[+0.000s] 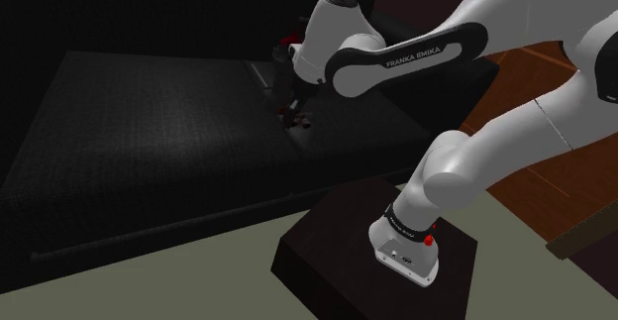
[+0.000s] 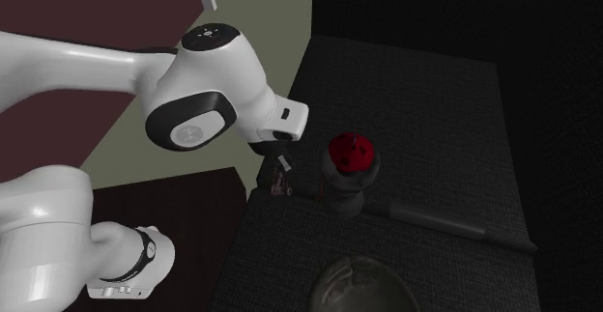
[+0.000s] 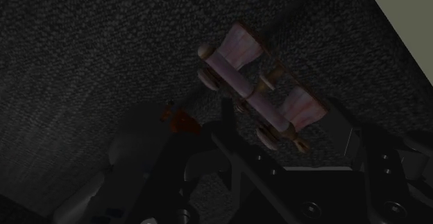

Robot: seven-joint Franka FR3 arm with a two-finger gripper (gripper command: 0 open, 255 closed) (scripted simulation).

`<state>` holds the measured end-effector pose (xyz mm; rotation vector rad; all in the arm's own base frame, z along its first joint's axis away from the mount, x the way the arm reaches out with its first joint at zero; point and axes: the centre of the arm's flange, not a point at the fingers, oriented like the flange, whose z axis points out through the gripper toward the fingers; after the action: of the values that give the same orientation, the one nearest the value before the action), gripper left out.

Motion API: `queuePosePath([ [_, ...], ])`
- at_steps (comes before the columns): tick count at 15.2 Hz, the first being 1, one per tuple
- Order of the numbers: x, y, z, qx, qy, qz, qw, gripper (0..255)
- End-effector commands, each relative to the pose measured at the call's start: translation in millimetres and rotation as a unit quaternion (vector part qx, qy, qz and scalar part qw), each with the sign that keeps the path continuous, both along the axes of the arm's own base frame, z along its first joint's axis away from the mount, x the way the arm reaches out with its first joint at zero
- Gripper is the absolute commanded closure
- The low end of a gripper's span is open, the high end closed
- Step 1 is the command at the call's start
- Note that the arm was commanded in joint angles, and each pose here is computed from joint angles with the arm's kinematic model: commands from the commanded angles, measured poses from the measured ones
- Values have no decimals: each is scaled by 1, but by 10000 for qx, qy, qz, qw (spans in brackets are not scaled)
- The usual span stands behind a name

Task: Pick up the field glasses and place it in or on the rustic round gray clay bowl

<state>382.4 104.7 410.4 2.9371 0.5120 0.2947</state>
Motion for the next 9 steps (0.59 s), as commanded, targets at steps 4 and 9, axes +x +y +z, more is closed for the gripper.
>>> queuePosePath([
  [4,0,0,27,0,2,0,10000,255],
  [9,0,0,53,0,2,0,10000,255],
])
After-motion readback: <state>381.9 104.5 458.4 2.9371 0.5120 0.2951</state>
